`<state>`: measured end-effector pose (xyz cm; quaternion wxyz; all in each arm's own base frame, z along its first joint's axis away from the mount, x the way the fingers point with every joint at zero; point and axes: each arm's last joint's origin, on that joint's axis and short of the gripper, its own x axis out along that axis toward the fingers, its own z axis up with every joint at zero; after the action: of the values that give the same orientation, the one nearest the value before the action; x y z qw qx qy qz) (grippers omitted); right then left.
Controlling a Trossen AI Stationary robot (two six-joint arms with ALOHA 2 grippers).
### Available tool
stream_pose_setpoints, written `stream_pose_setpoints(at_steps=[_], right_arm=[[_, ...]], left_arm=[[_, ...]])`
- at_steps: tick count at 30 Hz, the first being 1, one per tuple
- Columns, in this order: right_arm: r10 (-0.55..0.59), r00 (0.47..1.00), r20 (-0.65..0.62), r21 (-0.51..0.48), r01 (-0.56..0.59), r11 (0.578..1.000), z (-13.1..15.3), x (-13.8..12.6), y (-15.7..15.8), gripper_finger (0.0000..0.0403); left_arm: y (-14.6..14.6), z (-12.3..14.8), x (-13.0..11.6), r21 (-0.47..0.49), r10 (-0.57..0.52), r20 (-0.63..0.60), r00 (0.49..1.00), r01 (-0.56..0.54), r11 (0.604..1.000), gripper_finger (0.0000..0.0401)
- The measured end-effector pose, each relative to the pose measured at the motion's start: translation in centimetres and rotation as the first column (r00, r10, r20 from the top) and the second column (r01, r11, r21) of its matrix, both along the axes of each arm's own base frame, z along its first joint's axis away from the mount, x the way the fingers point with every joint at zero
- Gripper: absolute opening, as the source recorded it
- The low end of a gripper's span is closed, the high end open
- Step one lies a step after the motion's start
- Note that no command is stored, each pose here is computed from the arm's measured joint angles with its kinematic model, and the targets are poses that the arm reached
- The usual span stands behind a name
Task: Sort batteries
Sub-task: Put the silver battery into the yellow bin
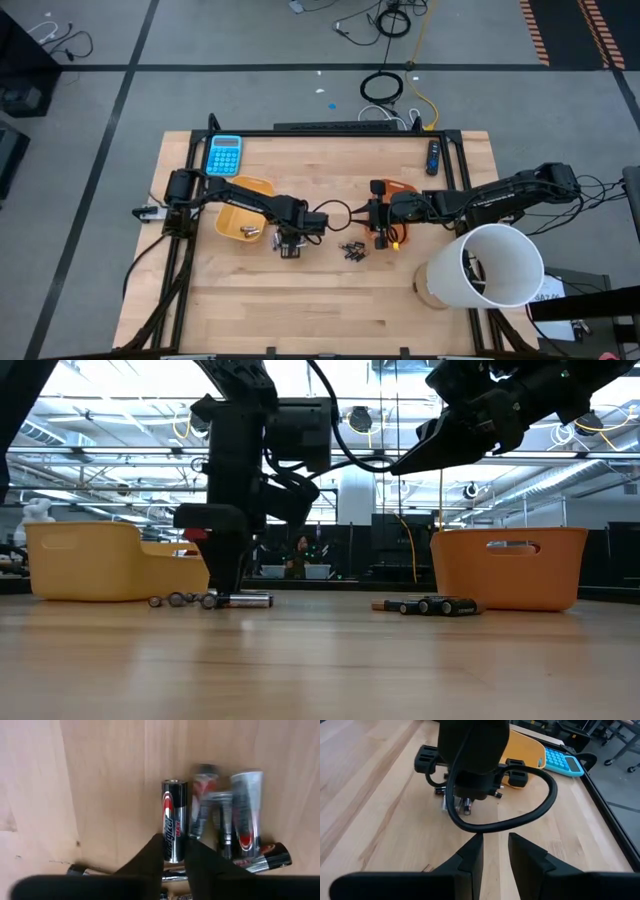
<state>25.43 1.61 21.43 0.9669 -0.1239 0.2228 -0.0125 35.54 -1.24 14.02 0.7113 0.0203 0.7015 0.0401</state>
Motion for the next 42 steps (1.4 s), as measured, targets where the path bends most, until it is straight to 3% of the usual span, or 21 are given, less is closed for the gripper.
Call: stream_pose_setpoints(at_steps=[9,13,19,25,32,35,38,42], right_arm=[[-0.004,1.0,0.002,-0.002,0.004,1.0,0.0,0.0,0.0,0.0084],[-0.004,1.0,0.008,-0.001,0.004,1.0,0.1,0.0,0.0,0.0084],[-0.004,1.0,0.002,-0.002,0.004,1.0,0.0,0.0,0.0,0.0084],[-0.007,1.0,0.01,0.011,0.007,1.0,0.1,0.0,0.0,0.0084],[-0.007,1.0,0.011,0.025,0.006,1.0,0.1,0.0,0.1,0.0084],[-0.007,1.0,0.011,0.025,0.006,1.0,0.1,0.0,0.1,0.0084],[-0.007,1.0,0.011,0.024,0.006,1.0,0.1,0.0,0.1,0.0084],[-0.007,1.0,0.01,0.024,0.006,1.0,0.1,0.0,0.1,0.0084]], left_arm=[[0.3,0.5,-0.2,0.095,0.025,0.009,1.0,-0.025,0.995,0.0045],[0.6,3.5,-1.1,0.118,0.071,0.003,0.997,-0.071,0.99,0.0045],[0.3,8.4,-4.5,0.039,0.244,-0.066,0.967,-0.242,0.969,0.0045],[0.0,9.3,-7.4,0.1,0.367,-0.185,0.912,-0.354,0.93,0.0088],[-0.4,9.6,-8.4,0.188,0.371,-0.241,0.897,-0.332,0.924,0.0168],[-1.0,10.9,-7.7,0.166,0.35,-0.158,0.923,-0.325,0.931,0.0193],[-2.2,11.8,-5.8,0.108,0.295,0.022,0.955,-0.296,0.949,0.0198],[-4.0,11.0,-3.6,0.028,0.247,0.192,0.95,-0.257,0.966,0.0199]])
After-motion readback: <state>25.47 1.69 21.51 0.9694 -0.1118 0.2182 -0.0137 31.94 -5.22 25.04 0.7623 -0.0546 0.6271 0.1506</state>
